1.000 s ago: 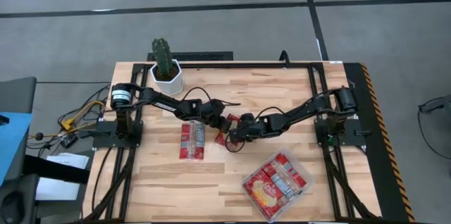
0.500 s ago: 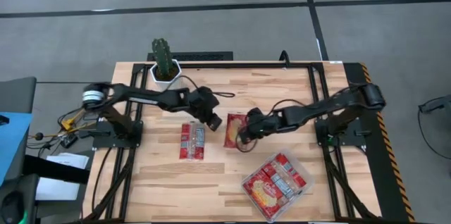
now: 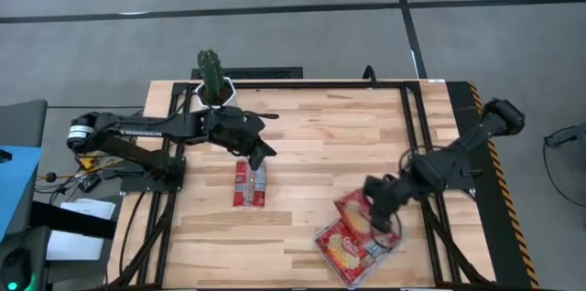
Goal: Sort popcorn bags into baskets
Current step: Put the bottom red popcorn bag into the transparent container, then put the red popcorn bag into the transparent container
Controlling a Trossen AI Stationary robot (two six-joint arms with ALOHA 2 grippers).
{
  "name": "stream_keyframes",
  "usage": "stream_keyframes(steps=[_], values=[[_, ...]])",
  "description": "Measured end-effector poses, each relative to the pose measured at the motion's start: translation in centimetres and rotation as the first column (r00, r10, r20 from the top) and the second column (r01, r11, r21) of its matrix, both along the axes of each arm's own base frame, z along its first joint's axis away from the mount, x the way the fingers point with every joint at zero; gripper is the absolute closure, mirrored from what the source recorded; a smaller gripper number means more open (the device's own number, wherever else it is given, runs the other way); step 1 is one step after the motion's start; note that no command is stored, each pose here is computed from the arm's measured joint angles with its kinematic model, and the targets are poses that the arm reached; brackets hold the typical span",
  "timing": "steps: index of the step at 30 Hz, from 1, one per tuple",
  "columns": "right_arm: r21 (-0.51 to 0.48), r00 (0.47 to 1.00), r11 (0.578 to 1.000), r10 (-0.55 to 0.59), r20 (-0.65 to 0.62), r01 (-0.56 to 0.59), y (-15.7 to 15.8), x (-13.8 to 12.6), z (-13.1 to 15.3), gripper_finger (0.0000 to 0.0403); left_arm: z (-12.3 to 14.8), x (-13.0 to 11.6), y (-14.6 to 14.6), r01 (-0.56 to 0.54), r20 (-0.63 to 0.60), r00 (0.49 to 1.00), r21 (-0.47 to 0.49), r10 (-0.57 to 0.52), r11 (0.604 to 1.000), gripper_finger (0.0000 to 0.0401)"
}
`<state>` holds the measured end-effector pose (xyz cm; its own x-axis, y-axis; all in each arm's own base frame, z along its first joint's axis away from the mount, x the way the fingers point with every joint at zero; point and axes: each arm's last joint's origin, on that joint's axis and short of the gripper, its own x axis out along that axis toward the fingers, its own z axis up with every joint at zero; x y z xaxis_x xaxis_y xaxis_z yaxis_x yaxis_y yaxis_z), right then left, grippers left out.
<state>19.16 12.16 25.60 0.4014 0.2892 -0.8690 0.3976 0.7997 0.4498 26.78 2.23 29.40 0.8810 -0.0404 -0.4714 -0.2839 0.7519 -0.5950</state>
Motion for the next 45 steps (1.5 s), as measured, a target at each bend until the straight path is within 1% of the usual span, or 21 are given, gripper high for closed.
stream_keyframes(steps=[4,6,9,13,17,20,23,26,29,32,34,35,38,41,45], values=[[-0.018,0.995,0.996,0.092,-0.047,-0.093,1.9,-1.7,-0.4,0.0384,-0.3,-0.1,-0.3,-0.017,-0.035,0.999,0.015,0.018,1.0,0.0401],[-0.023,0.991,0.993,0.112,-0.067,-0.114,2.6,-2.1,-0.7,0.0384,-0.5,-0.1,-0.4,-0.032,-0.058,0.998,0.027,0.033,0.999,0.0401],[-0.034,0.988,0.991,0.123,-0.091,-0.127,3.2,-2.1,-1.3,0.0378,-0.9,-0.1,-0.5,-0.04,-0.087,0.995,0.035,0.043,0.999,0.0401],[-0.043,0.986,0.992,0.115,-0.118,-0.121,3.8,-1.8,-2.1,0.0359,-1.0,0.0,-0.7,-0.051,-0.095,0.994,0.043,0.055,0.998,0.0398],[-0.036,0.977,0.99,0.132,-0.17,-0.14,4.3,-1.5,-3.0,0.0337,-1.0,0.0,-0.8,-0.068,-0.094,0.993,0.055,0.073,0.996,0.0378],[-0.045,0.972,0.989,0.131,-0.196,-0.142,4.5,-1.3,-3.6,0.0313,-1.0,0.0,-0.8,-0.067,-0.094,0.993,0.058,0.073,0.996,0.035],[-0.044,0.973,0.989,0.129,-0.194,-0.139,4.4,-1.2,-3.5,0.0277,-1.2,-0.1,-0.8,-0.059,-0.111,0.992,0.053,0.065,0.997,0.0316],[-0.034,0.976,0.993,0.109,-0.188,-0.117,4.0,-1.2,-3.1,0.0234,-1.7,-0.5,-1.0,-0.041,-0.183,0.982,0.012,0.042,0.999,0.029],[-0.01,0.982,0.996,0.082,-0.168,-0.085,3.6,-1.6,-1.6,0.0194,-2.4,-1.5,-1.6,-0.032,-0.299,0.954,0.004,0.032,0.999,0.0282],[-0.01,0.991,0.999,0.029,-0.131,-0.031,2.9,-2.2,0.4,0.0169,-3.0,-2.6,-2.7,-0.047,-0.408,0.911,0.056,0.066,0.997,0.0292],[-0.024,0.997,1.0,-0.021,-0.077,0.019,2.4,-2.6,1.6,0.0163,-3.5,-3.3,-3.6,-0.062,-0.471,0.876,0.105,0.105,0.993,0.0308],[-0.03,0.998,0.998,-0.049,-0.039,0.048,2.2,-2.7,2.2,0.0162,-3.8,-3.5,-4.2,-0.068,-0.479,0.87,0.117,0.117,0.991,0.0318],[-0.052,0.987,0.988,-0.14,0.078,0.144,1.5,-2.3,3.2,0.0167,-5.6,-4.3,-6.0,-0.107,-0.504,0.851,0.111,0.149,0.988,0.0354],[-0.063,0.962,0.973,-0.21,0.175,0.224,1.0,-1.2,3.4,0.0175,-7.8,-4.9,-7.6,-0.156,-0.488,0.855,0.076,0.174,0.985,0.0391],[-0.123,0.94,0.962,-0.202,0.274,0.242,0.1,1.5,3.0,0.0182,-11.0,-5.9,-8.5,-0.25,-0.439,0.866,0.032,0.238,0.968,0.0395]])
